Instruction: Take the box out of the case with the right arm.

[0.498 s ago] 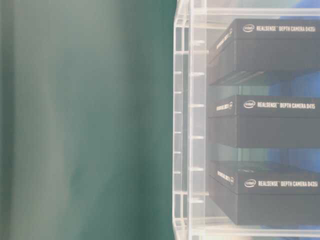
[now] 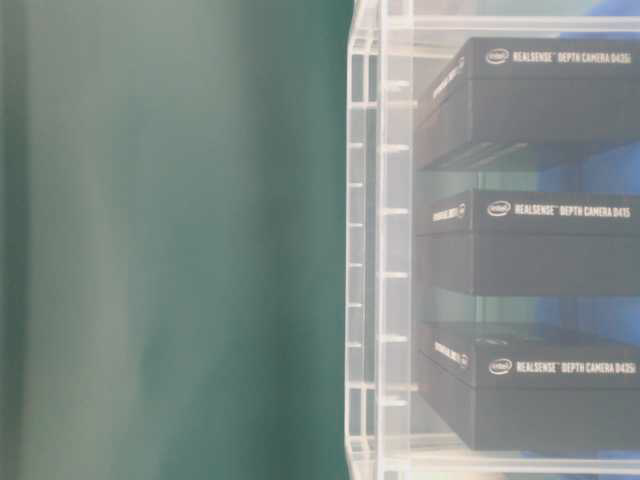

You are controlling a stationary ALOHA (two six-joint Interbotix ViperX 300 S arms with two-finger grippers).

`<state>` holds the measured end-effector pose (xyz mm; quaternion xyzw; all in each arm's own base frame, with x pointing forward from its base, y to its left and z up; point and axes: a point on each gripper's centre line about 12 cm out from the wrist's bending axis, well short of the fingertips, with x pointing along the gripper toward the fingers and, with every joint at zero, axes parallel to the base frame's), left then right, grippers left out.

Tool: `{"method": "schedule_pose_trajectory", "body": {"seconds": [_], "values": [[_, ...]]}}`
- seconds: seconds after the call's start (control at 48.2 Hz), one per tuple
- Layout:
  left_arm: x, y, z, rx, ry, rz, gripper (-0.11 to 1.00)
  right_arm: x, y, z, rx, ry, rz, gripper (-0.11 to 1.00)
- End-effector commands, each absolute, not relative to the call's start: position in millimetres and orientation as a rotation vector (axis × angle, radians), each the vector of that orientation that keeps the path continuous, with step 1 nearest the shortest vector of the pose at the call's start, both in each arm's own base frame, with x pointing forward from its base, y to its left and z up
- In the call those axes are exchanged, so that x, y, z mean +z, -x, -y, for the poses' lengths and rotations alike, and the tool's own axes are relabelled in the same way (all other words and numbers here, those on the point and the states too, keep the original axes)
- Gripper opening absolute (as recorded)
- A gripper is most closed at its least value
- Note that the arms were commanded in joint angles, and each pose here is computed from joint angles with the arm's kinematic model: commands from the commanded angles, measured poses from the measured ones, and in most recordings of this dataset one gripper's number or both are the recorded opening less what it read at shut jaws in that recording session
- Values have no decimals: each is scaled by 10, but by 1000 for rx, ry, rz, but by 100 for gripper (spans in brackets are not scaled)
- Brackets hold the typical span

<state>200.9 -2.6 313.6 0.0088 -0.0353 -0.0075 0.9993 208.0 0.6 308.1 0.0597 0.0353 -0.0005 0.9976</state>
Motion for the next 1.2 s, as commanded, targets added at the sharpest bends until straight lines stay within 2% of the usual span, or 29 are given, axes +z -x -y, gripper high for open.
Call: {"method": "schedule_pose_trajectory", "body": {"seconds": [0.0, 0.166, 0.311, 0.622, 0.809, 1.183], "values": [[3439, -2015, 34, -18, -21, 114, 0, 3406, -2115, -13, 4, -124, -28, 0], [3926, -2000, 26, -12, -22, 91, 0, 3957, -2137, -3, 1, -121, 0, 0], [4208, -1975, 18, -6, -22, 11, 0, 4263, -2171, 4, -3, -120, -12, 0], [4238, -1925, 15, -3, -14, -89, 0, 4222, -2200, 24, -21, -145, -137, 0], [4171, -1847, 30, -7, -4, -371, 0, 4157, -2103, 28, -52, -187, -402, 0], [3999, -1524, 60, 13, 35, -979, 0, 3843, -1813, 35, -200, -284, -1119, 0]]}}
